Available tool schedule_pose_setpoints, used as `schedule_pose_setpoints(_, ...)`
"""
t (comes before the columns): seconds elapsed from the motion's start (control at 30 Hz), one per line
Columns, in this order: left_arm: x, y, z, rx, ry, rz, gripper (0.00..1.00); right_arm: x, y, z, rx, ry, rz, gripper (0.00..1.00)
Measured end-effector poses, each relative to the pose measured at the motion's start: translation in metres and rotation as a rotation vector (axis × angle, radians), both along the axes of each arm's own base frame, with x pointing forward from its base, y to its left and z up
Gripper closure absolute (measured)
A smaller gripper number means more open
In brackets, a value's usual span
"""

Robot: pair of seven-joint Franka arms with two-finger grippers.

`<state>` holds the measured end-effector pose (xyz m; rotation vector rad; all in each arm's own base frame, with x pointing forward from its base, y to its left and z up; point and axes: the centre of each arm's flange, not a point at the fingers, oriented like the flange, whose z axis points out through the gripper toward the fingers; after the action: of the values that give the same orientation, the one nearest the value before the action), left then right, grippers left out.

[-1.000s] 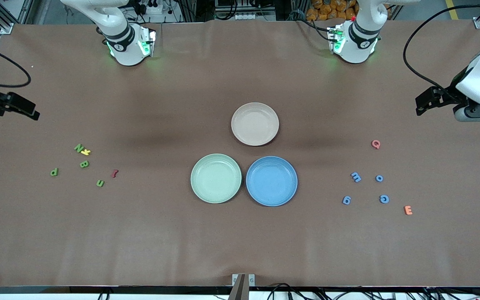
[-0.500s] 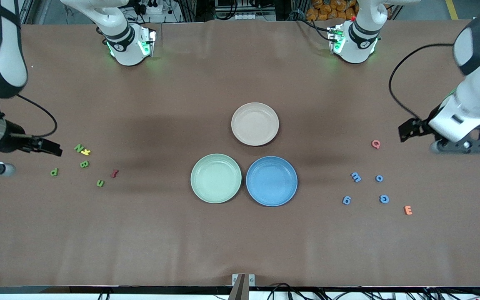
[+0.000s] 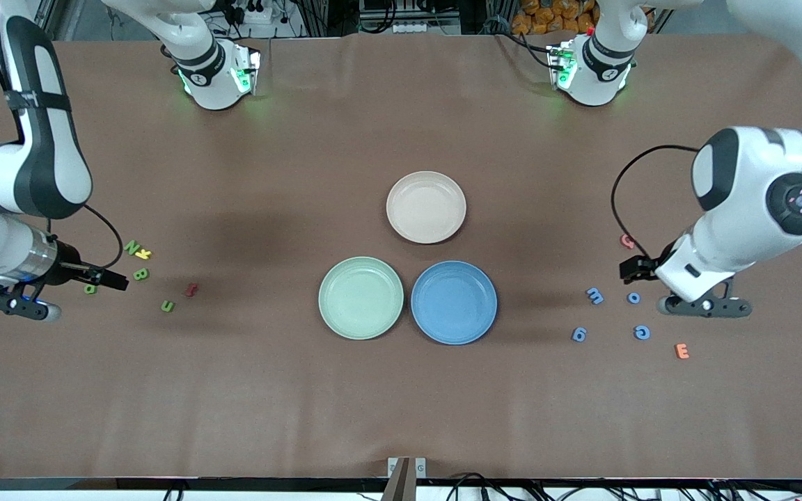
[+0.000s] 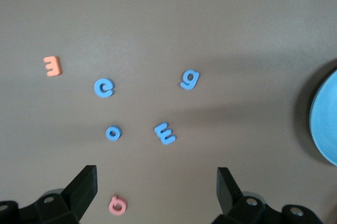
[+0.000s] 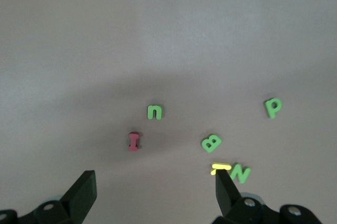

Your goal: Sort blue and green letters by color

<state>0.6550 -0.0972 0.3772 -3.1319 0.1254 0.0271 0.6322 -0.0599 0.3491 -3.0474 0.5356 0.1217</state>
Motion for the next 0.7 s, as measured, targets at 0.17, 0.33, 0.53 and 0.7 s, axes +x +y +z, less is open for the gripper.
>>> schedule_pose_setpoints(0.17, 0.009, -0.006, -0.024, -0.006, -0.011, -0.004, 0.0, 0.003, 0.002, -0.028, 0.049, 0.009, -0.047, 0.0)
schedule_pose_setpoints(0.33, 0.015, -0.012, -0.051, -0.009, -0.019, -0.011, 0.0, 0.008, 0.002, -0.063, 0.052, 0.009, -0.095, 0.0)
schedule_pose_setpoints(0.53, 0.022, -0.014, -0.087, -0.01, -0.04, -0.013, 0.0, 0.012, 0.007, -0.096, 0.042, 0.006, -0.107, 0.0)
schedule_pose_setpoints(0.7, 0.022, -0.016, -0.111, -0.009, -0.029, -0.016, 0.0, 0.014, 0.008, -0.115, 0.023, 0.005, -0.103, 0.01)
